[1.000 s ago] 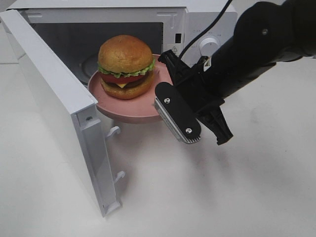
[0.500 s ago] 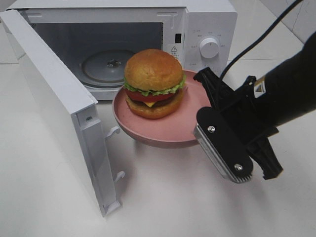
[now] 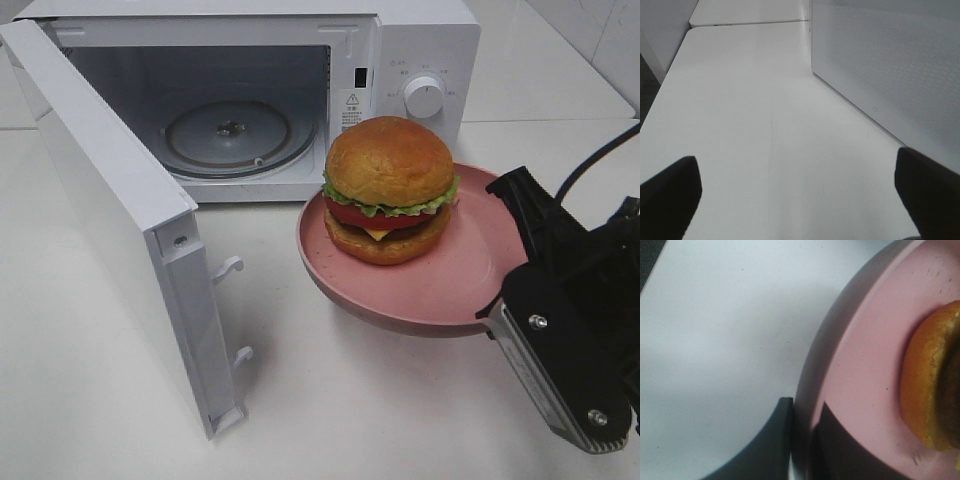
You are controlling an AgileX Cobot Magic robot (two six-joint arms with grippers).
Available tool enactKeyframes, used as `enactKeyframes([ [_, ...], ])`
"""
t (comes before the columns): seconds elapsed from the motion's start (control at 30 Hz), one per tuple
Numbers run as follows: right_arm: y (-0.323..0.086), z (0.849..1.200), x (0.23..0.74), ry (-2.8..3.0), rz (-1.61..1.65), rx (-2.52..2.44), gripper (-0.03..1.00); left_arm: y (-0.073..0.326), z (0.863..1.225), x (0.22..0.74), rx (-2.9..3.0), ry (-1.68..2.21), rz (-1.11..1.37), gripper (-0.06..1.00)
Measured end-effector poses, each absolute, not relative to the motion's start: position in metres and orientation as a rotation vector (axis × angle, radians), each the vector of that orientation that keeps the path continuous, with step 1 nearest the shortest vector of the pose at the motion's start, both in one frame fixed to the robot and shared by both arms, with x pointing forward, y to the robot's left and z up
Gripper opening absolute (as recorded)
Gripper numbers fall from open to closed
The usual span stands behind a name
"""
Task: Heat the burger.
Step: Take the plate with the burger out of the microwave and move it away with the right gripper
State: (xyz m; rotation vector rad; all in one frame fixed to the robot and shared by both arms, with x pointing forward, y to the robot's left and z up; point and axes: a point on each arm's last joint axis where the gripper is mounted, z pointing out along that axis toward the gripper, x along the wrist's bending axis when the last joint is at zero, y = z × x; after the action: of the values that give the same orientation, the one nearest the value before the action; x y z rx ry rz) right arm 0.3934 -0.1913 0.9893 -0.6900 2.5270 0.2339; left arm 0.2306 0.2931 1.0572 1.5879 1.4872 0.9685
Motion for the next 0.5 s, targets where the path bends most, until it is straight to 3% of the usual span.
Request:
enactKeyframes([
  [0.5, -0.221, 0.993, 0.354, 2.515, 0.245, -0.616, 0.09, 0.293, 1.057, 0.231, 1.588, 1.487, 0.969, 0.98],
])
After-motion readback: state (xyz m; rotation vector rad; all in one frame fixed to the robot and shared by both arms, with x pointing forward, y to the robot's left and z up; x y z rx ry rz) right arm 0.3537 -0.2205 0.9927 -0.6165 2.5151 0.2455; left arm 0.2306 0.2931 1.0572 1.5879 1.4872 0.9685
